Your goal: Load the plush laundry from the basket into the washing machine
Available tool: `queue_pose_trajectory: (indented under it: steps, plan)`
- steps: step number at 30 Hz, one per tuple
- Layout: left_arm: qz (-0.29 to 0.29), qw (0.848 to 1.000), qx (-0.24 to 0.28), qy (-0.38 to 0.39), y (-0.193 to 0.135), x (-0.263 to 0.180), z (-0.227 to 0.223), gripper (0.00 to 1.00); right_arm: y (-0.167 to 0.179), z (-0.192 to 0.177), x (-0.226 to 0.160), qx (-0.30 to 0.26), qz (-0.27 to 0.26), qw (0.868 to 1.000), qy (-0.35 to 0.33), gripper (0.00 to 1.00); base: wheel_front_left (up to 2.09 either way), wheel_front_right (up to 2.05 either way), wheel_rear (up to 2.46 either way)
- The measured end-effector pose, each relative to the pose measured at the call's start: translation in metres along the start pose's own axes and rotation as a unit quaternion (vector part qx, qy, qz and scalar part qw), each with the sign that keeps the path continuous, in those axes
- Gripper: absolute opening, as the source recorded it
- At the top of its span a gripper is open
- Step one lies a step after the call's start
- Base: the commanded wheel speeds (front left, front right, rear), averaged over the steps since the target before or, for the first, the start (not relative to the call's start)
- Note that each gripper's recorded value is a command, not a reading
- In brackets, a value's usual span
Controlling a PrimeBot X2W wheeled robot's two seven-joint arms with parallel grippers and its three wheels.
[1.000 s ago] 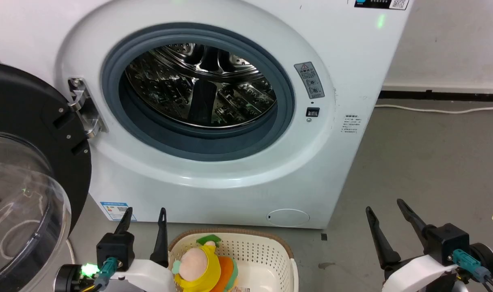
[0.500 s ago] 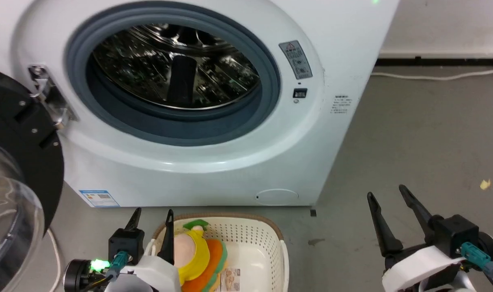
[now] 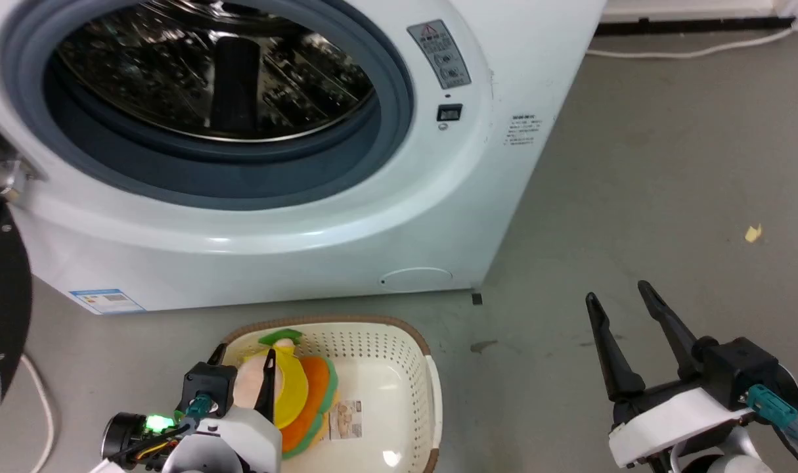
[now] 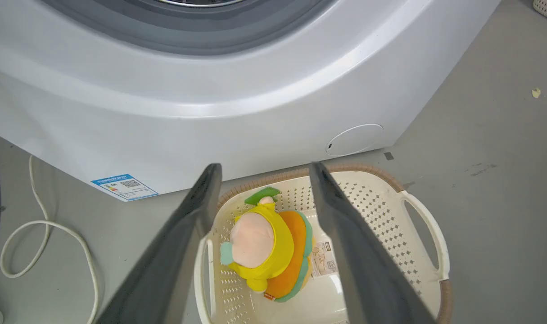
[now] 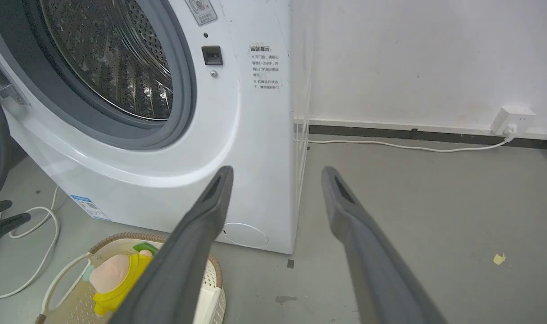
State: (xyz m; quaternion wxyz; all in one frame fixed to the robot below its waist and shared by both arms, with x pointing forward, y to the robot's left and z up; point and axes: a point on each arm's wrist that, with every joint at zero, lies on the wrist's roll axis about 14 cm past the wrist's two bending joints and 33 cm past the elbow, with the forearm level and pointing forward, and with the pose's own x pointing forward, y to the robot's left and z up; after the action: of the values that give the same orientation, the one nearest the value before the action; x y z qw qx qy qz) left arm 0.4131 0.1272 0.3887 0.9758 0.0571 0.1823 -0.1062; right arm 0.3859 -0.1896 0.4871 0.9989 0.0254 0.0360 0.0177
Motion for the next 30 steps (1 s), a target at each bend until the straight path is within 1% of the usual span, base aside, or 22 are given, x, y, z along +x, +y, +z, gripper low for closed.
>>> queue_pose_trajectory:
  steps: [9, 19, 23, 30]
  plan:
    - [-0.029, 0.997, 0.021, 0.072, -0.004, 0.023, -0.043, 1.0, -0.01, -0.011, 0.004, 0.015, -0.016, 1.0, 0.009, 1.0, 0.0, 0.0, 0.0]
    - [-0.063, 0.986, 0.044, 0.145, -0.01, 0.047, -0.088, 1.0, -0.024, -0.029, 0.004, 0.03, -0.04, 0.998, 0.031, 1.0, 0.0, 0.0, 0.0]
    - [-0.096, 0.973, 0.089, 0.188, -0.016, 0.052, -0.111, 1.0, -0.027, -0.036, 0.006, 0.032, -0.046, 0.998, 0.039, 1.0, 0.0, 0.0, 0.0]
    - [-0.112, 0.958, 0.11, 0.241, -0.016, 0.065, -0.14, 1.0, -0.034, -0.047, 0.011, 0.038, -0.056, 0.996, 0.049, 1.0, 0.0, 0.0, 0.0]
